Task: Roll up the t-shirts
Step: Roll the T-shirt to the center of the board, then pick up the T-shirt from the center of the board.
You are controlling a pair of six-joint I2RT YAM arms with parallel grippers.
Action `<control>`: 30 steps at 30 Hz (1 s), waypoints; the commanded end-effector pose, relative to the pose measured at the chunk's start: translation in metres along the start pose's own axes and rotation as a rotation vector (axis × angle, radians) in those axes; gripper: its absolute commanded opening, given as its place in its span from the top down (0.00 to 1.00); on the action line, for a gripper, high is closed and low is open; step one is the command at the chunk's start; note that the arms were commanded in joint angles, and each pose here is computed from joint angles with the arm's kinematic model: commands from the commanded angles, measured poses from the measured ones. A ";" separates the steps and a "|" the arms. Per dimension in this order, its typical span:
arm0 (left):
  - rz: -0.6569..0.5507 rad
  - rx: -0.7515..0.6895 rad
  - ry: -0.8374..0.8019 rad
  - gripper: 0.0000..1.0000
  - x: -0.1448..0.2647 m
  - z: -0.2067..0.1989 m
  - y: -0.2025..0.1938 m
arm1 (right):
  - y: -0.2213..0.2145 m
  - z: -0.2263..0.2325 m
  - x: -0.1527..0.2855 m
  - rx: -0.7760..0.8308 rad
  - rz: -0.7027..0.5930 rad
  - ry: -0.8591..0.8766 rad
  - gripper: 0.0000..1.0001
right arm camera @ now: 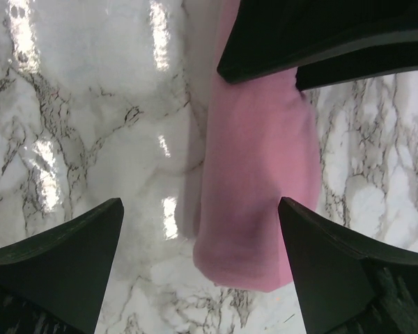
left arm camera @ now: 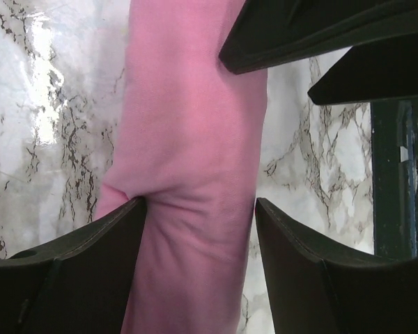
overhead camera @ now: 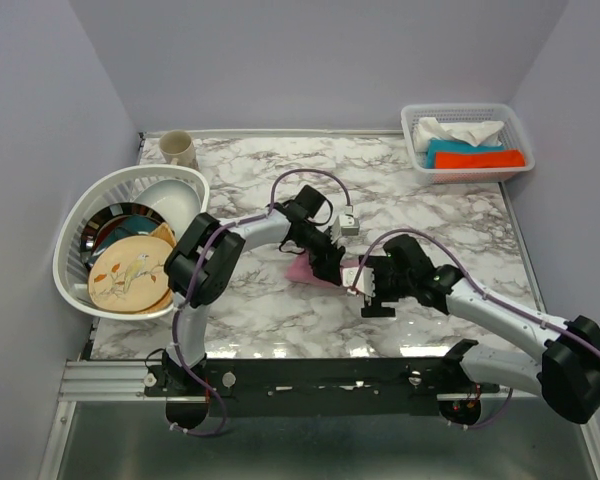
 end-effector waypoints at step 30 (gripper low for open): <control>0.080 0.447 -0.174 0.28 -0.016 0.017 -0.038 | 0.008 -0.040 -0.076 0.174 0.023 -0.069 0.00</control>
Point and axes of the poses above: each gripper's point midway between its finger pads, its own x axis back along the fingers, its own z axis along the line the jaws close on, y = z × x, the point moved 2 cm from there along x, back along the fingers, and after that the axes turned 11 degrees about x, right-handed, at the moved point
